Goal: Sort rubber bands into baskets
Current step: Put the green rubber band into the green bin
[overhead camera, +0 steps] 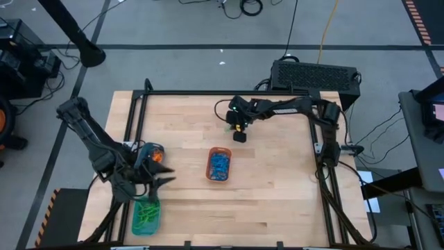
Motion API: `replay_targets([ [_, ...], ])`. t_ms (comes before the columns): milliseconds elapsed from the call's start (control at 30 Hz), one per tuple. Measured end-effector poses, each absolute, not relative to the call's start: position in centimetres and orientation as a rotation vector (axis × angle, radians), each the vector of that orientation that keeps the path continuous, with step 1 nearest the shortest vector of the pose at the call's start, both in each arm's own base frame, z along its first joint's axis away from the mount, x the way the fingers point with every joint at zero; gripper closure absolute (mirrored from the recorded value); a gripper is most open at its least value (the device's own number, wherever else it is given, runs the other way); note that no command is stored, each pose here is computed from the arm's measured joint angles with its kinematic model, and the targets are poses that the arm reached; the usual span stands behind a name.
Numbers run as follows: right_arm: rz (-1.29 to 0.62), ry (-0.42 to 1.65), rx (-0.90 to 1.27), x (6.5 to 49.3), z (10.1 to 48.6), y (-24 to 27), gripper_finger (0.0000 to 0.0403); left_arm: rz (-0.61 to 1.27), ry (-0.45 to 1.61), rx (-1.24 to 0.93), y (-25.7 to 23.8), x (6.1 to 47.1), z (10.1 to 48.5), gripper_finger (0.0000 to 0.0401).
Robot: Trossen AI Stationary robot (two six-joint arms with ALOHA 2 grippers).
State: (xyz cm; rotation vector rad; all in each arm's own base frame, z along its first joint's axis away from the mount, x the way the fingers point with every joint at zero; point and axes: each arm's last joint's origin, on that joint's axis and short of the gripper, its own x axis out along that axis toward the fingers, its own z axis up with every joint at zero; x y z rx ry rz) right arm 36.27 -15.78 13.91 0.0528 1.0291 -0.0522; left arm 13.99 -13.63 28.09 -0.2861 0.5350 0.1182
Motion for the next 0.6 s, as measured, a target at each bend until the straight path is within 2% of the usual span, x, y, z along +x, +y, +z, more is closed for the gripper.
replay_targets([
  [133, -0.020, 0.977, 0.022, 35.8, 18.0, -13.9, 0.0402, 0.247, 0.483, -0.056, -13.1, 14.8, 26.5, 0.0269],
  [300, 0.039, 0.943, -0.002, 35.5, 21.1, -10.6, 0.0402, 0.312, 0.436, 0.010, -12.4, 16.3, 23.9, 0.0269],
  [400, 0.083, 0.880, -0.016, 35.6, 23.0, -8.3, 0.0402, 0.270, 0.387, 0.008, -12.2, 17.7, 22.2, 0.0269],
  [600, 0.184, 0.815, -0.024, 36.5, 23.9, -3.7, 0.0403, 0.132, 0.227, -0.044, -11.3, 21.3, 20.2, 0.0269],
])
